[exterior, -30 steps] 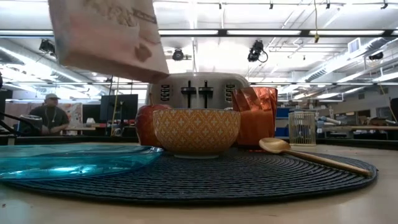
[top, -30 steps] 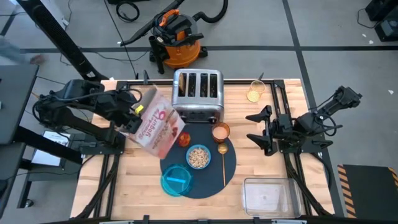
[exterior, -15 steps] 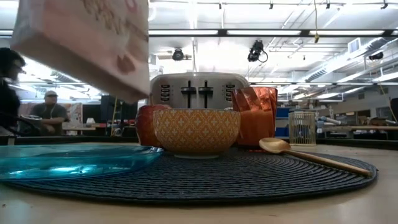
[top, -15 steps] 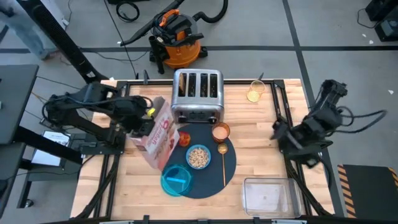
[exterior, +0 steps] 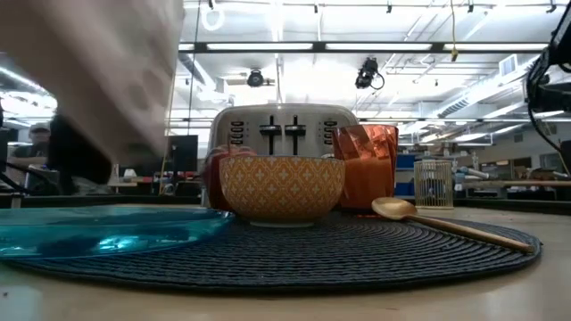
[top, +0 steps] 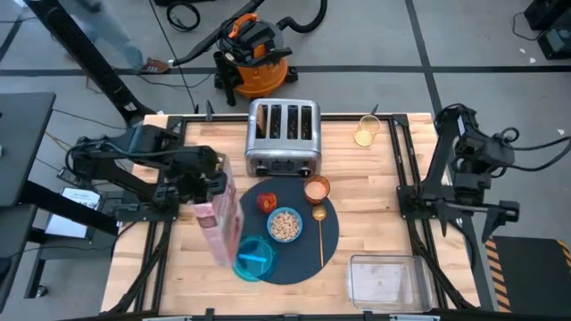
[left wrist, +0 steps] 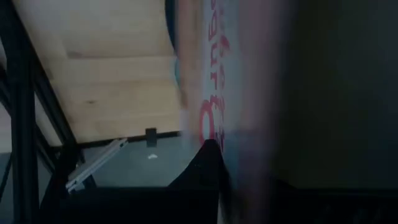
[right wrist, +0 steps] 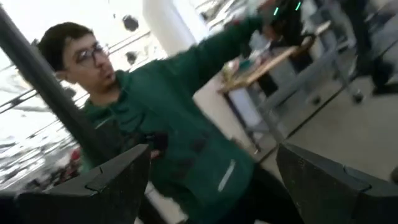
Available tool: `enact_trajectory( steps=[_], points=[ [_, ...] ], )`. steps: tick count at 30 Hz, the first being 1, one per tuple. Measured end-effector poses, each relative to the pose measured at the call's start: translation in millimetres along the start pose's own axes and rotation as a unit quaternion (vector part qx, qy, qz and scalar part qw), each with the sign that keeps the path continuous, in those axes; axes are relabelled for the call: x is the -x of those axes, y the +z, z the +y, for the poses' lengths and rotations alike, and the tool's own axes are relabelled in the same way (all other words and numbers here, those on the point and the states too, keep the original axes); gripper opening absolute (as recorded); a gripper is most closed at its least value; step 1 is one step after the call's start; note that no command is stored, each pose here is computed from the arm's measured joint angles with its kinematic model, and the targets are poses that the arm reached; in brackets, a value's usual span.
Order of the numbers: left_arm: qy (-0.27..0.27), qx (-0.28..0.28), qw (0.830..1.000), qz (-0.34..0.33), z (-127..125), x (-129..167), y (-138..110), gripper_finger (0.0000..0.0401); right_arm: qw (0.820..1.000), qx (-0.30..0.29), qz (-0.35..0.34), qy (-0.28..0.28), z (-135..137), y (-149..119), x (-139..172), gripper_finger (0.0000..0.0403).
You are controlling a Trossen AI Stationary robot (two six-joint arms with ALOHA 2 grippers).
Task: Arrange a breakfast setting
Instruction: Pour the pink cereal box into the blue bowl
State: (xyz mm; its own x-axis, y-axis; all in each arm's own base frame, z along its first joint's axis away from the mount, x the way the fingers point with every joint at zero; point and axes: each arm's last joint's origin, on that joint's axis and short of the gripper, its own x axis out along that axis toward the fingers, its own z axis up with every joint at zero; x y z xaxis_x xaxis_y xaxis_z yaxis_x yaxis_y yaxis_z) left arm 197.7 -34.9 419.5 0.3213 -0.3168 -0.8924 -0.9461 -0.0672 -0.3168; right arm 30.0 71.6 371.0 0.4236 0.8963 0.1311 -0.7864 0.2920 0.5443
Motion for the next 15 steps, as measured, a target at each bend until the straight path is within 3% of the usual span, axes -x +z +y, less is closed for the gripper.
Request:
enact_trajectory(
  steps=[3,9,15],
  points=[
    [-0.015,0.019,1.000,-0.016,8,7,-4,0.0001,0.999,-0.022,0.023,-0.011,-2,-5,0,0.0350],
    [-0.068,0.021,0.981,-0.181,10,14,6,0.0001,0.999,-0.029,0.037,-0.023,-3,-8,-3,0.0350],
    [-0.062,0.026,0.976,-0.206,5,16,23,0.0001,0.999,-0.030,0.036,-0.023,-3,-8,-2,0.0350]
  ],
)
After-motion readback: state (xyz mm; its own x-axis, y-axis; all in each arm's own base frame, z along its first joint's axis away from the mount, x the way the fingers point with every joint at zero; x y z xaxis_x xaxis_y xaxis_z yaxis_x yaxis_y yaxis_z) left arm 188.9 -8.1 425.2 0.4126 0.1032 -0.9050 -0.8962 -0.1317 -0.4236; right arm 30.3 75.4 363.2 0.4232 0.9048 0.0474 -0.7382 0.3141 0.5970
